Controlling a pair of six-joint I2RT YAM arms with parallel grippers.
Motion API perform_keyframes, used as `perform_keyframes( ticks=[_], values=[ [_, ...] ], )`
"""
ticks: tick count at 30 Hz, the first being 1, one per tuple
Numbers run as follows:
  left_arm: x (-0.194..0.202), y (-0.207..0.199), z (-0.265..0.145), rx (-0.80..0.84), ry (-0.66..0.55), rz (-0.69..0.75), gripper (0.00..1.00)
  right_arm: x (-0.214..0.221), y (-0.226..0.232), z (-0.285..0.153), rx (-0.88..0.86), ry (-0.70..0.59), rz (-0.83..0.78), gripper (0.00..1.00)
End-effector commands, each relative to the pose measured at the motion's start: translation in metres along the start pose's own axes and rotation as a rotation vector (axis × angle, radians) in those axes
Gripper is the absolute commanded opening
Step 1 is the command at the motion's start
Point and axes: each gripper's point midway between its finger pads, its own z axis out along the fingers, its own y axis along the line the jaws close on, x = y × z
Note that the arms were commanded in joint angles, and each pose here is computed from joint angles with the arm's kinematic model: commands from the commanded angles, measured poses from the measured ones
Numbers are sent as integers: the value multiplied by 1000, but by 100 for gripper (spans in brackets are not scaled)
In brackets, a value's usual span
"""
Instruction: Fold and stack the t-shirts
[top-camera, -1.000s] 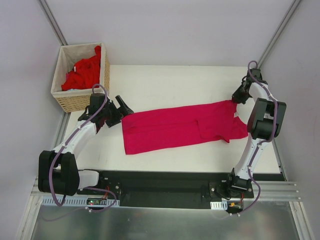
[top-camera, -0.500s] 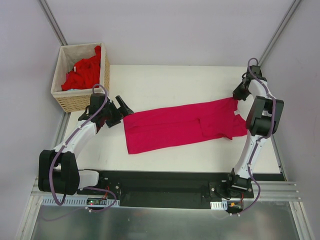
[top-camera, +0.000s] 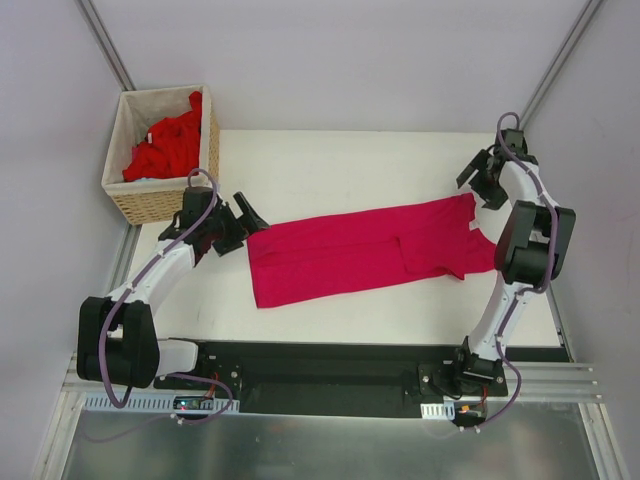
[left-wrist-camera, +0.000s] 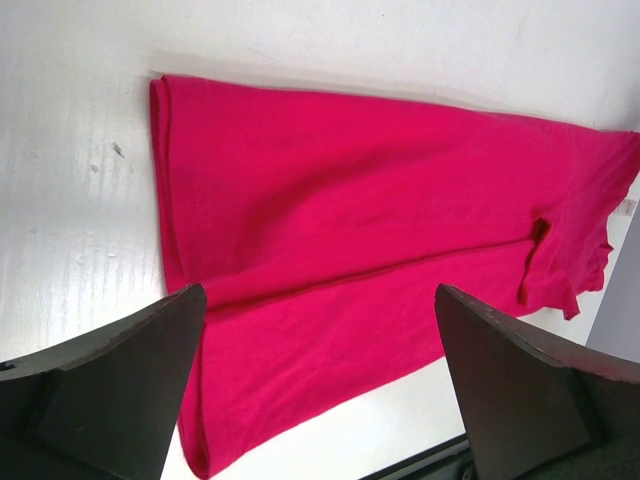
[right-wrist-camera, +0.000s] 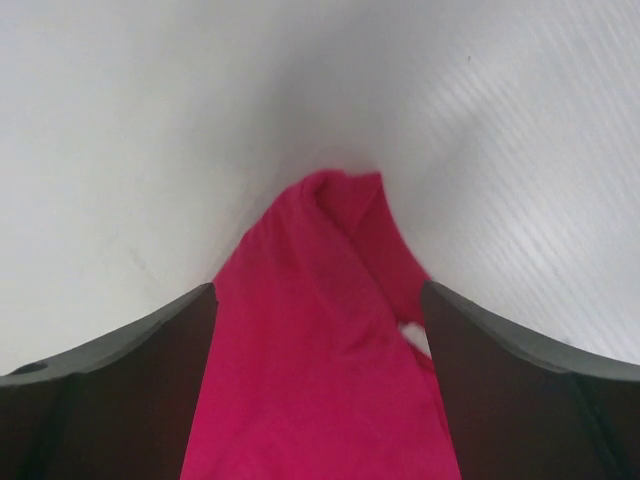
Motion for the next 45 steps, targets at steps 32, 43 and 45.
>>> perform_keyframes(
  ticks=[32,43,45],
  values=[
    [11,-19,-5,47,24,53,99,179,41,-112,-84,101,-297,82],
    [12,-22,-7,54,18,58,99,218,48,-116,-74,146,-381,69],
    [13,-22,-7,56,21,59,99,225,45,-114,-57,154,-398,61]
  ],
)
